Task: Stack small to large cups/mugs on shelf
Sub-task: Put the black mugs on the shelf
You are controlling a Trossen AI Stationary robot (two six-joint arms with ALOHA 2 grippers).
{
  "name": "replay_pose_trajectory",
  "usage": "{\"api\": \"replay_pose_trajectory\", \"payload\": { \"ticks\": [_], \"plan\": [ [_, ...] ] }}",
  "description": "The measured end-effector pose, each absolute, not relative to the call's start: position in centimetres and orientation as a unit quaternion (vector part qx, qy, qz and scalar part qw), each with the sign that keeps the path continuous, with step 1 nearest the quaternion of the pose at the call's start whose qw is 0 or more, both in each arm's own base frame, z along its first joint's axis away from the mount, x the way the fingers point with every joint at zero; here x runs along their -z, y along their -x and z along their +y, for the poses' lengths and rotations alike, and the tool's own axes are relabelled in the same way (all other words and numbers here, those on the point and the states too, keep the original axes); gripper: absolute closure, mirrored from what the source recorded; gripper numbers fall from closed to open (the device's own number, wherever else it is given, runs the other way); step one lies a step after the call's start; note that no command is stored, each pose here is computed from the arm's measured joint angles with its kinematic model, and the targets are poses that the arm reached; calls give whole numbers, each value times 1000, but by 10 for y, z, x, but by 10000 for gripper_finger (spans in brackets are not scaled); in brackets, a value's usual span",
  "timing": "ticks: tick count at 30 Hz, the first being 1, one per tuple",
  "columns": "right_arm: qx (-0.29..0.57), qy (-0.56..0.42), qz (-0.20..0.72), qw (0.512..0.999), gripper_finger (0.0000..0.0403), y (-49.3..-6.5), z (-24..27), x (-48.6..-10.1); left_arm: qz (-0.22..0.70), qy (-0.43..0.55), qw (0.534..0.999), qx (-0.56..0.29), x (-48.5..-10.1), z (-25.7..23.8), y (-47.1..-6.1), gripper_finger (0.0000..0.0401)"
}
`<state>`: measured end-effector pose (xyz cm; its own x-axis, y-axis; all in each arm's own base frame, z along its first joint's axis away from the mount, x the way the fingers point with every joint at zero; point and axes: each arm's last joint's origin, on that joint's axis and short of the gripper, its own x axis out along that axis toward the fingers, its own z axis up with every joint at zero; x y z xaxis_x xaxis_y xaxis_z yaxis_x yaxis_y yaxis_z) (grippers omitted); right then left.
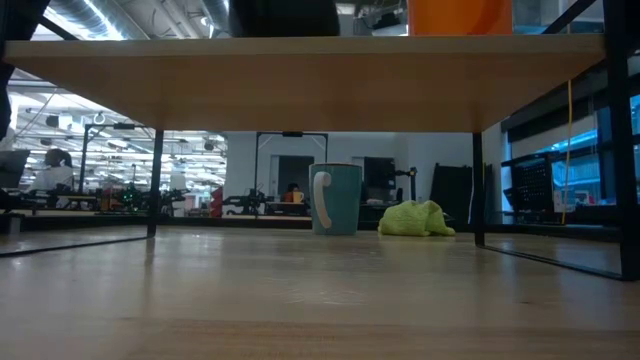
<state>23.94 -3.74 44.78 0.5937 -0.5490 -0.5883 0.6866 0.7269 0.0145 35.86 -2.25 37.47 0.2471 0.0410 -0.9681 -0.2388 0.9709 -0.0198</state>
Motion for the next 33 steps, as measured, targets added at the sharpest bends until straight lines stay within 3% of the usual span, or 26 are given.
{"api": "replay_pose_trajectory", "payload": {
  "ticks": [8, 21, 33],
  "plan": [
    [349, -120, 285, 885, 254, -239, -37, -448, 609, 88, 784, -81, -375, -23, -358, 355],
    [350, -119, 284, 884, 254, -239, -37, -448, 607, 90, 785, -84, -375, -23, -358, 319],
    [357, -117, 282, 883, 254, -239, -38, -448, 566, 103, 814, -78, -405, -25, -343, 316]
  ]
}}
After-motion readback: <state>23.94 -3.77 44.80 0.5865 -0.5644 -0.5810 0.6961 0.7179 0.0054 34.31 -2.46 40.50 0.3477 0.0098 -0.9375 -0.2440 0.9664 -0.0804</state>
